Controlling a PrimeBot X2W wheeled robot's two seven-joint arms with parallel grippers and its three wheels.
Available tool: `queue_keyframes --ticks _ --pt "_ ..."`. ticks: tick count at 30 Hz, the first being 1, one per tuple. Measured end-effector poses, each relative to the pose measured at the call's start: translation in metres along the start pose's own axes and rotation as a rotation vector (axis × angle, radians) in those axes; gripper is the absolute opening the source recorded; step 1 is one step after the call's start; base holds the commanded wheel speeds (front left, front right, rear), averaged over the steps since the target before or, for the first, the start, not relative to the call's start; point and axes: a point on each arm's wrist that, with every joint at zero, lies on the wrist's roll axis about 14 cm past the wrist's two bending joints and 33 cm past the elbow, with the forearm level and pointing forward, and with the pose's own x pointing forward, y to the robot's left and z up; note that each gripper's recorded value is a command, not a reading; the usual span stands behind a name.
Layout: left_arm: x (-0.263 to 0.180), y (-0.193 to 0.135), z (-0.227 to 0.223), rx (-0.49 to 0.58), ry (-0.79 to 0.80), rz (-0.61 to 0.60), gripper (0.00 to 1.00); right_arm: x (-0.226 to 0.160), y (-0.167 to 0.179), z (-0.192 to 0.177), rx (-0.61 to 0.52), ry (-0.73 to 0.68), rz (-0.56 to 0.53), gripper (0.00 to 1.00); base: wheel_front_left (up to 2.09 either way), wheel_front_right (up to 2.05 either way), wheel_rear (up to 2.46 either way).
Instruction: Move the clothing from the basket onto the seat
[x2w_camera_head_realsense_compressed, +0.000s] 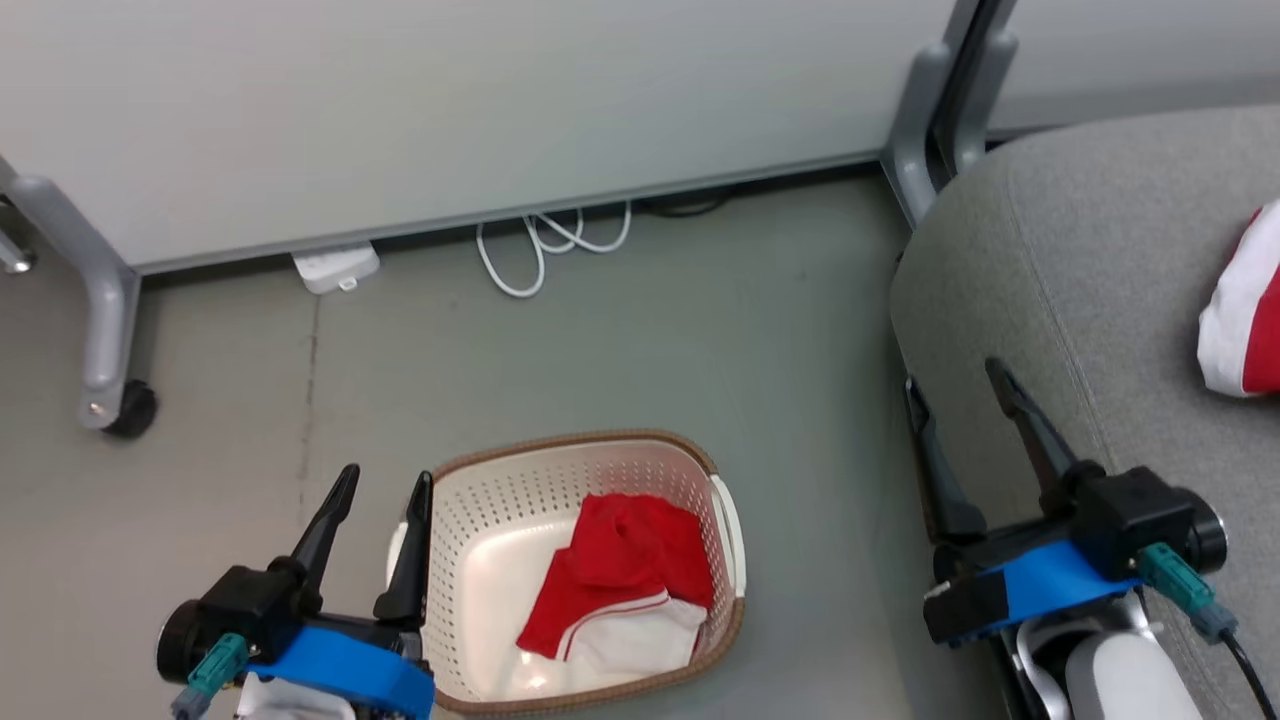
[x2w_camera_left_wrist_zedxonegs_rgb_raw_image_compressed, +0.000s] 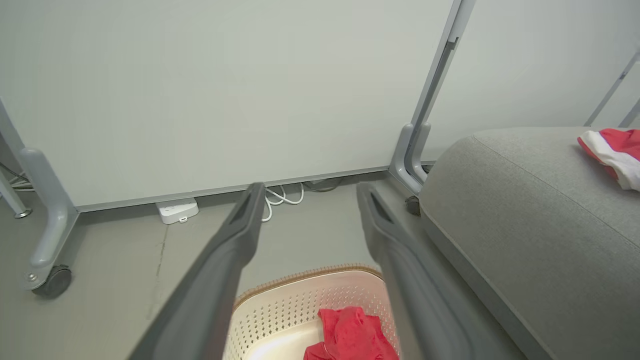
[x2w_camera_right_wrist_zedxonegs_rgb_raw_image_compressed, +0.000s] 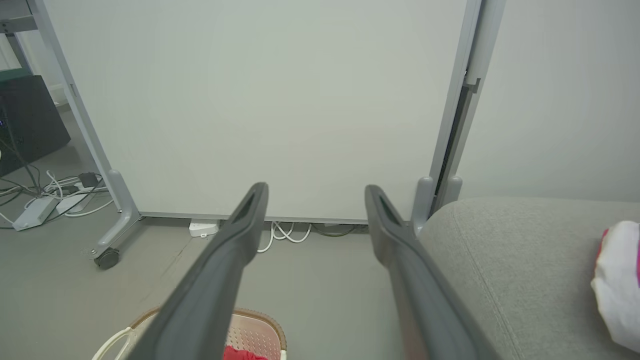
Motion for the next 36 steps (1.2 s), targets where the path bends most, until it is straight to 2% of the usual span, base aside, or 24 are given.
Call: queue_keyframes --ticks 7,13,18,28,36 --pt "0.056 -0.023 -0.068 -0.001 0.173 -0.133 1.00 0.035 -0.014 -0.032 0.005 0.035 -0.014 1.00 0.00 0.00 0.00" --pt "0.083 -0.033 -0.151 -0.006 0.375 -0.212 1.00 0.054 -0.026 -0.074 0.023 0.095 -0.026 1.00 0.00 0.00 0.00" --pt "0.089 -0.036 -0.220 -0.016 0.551 -0.253 1.00 0.061 -0.038 -0.108 0.030 0.149 -0.048 1.00 0.00 0.00 0.00" --pt "0.093 -0.055 -0.307 -0.052 0.732 -0.324 1.00 0.048 -0.057 -0.169 0.054 0.278 -0.102 1.00 0.00 0.00 0.00" --pt "0.077 -0.039 -0.357 -0.010 0.911 -0.252 1.00 0.041 -0.067 -0.184 0.066 0.312 -0.130 1.00 0.00 0.00 0.00"
